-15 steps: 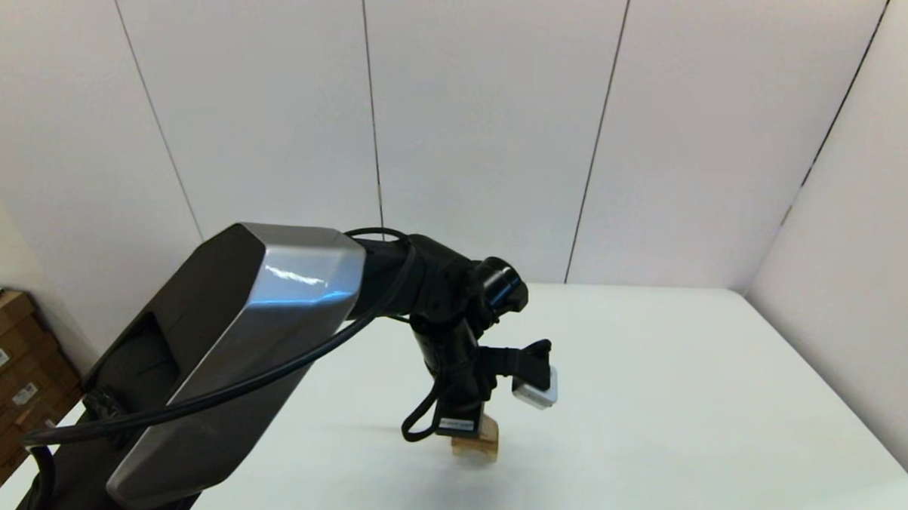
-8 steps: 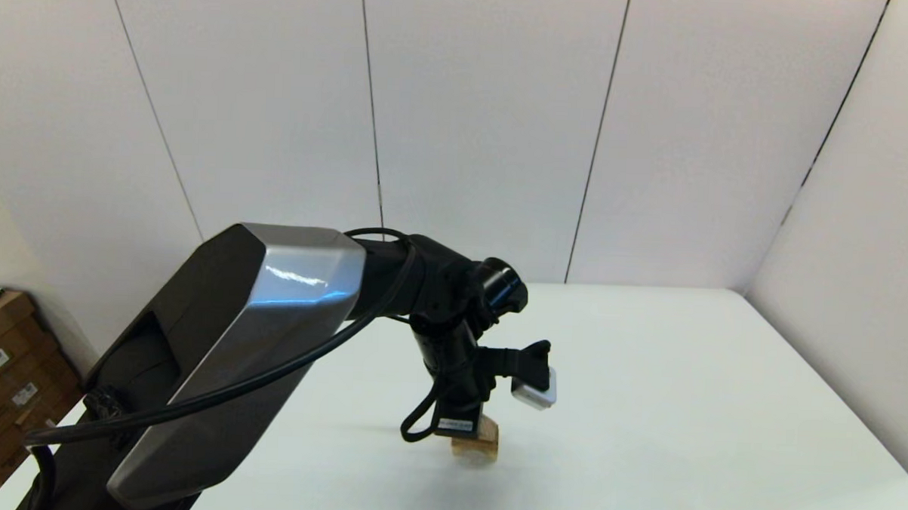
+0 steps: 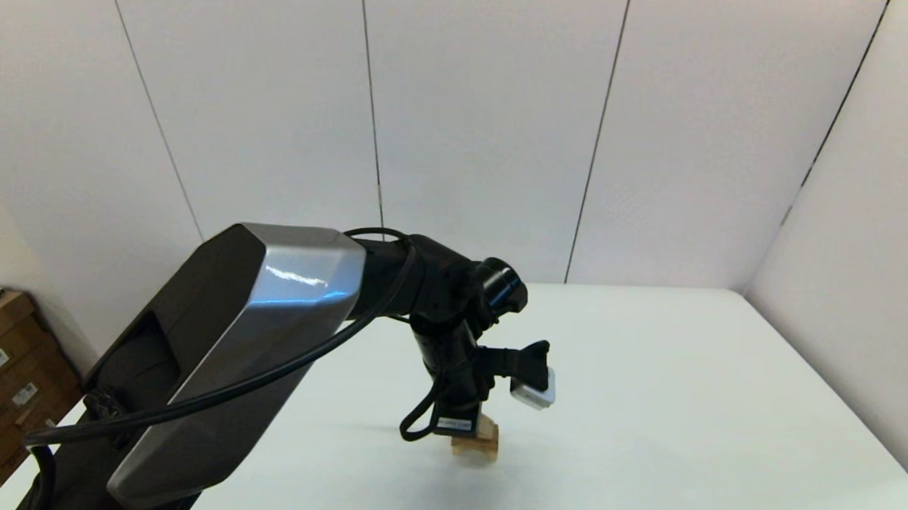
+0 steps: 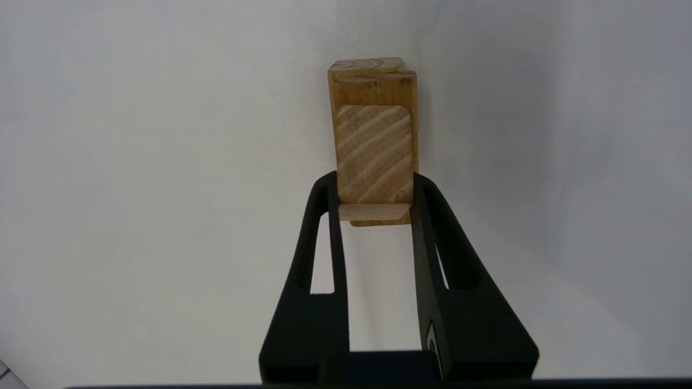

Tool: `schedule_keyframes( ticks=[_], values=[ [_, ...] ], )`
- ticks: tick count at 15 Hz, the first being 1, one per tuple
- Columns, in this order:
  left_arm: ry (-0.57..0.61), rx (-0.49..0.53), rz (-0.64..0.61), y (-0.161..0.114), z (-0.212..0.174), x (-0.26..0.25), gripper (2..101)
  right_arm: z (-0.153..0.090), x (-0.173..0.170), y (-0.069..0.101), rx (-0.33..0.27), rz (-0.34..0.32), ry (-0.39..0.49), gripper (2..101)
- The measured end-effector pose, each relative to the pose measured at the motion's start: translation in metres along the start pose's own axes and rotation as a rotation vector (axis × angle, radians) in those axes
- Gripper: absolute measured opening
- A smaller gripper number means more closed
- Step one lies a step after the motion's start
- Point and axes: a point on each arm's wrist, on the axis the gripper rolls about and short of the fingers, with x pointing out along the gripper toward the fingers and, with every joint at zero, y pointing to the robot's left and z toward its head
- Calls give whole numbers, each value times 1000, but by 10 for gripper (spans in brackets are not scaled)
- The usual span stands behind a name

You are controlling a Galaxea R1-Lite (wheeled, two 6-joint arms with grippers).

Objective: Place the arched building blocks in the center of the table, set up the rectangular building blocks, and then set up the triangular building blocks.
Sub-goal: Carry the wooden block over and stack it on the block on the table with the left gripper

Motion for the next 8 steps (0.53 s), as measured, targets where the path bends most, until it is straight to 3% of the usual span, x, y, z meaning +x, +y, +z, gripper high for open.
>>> schedule_keyframes(
  ticks=[8],
  values=[
    [1, 1, -1, 0, 0, 0, 211, 0, 0, 0, 0, 0, 0, 980]
  ],
)
